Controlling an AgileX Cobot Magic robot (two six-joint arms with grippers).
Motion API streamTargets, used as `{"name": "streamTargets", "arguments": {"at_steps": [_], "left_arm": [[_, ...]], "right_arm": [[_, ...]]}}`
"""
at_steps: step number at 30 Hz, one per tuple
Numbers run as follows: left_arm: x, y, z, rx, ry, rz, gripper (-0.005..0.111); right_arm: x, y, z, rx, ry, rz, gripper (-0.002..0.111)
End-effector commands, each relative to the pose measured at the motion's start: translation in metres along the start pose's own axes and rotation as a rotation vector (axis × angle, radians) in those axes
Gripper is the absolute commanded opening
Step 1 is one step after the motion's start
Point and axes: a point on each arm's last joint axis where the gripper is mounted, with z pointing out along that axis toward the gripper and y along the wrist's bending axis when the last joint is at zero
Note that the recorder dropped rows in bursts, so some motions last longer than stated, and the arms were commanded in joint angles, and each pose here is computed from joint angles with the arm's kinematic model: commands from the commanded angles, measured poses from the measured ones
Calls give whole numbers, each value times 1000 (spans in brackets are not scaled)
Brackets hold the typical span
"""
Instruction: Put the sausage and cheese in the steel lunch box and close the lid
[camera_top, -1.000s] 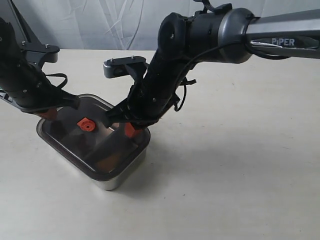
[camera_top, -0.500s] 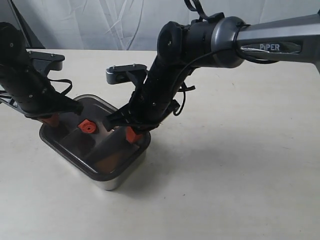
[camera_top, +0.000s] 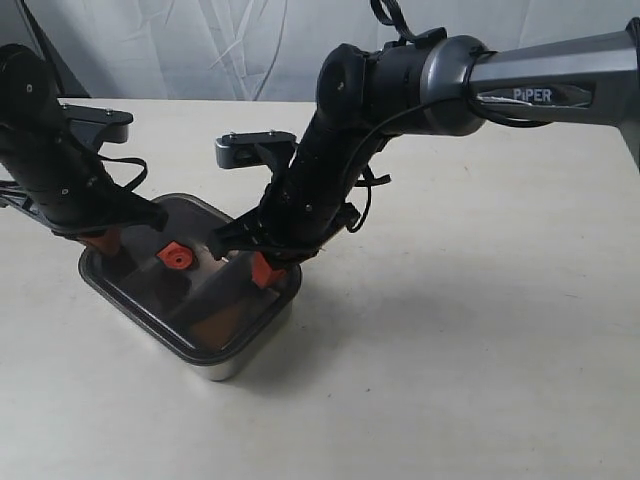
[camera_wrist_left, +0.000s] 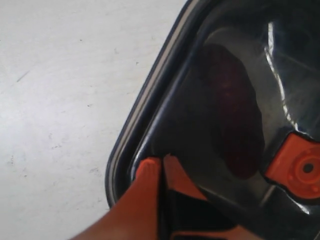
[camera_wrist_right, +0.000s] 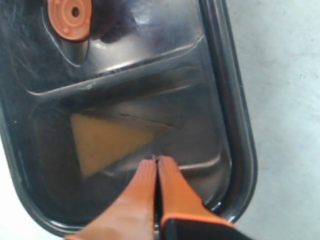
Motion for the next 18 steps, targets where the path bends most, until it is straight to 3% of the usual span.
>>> {"name": "streamTargets", "arguments": {"at_steps": [1, 18], "left_arm": [[4, -5, 22, 55, 42, -14, 0], [11, -5, 43, 46, 166, -12, 0]], "right_arm": [[9, -11, 28, 18, 86, 4, -1], [12, -10, 28, 7, 123, 3, -1]]}}
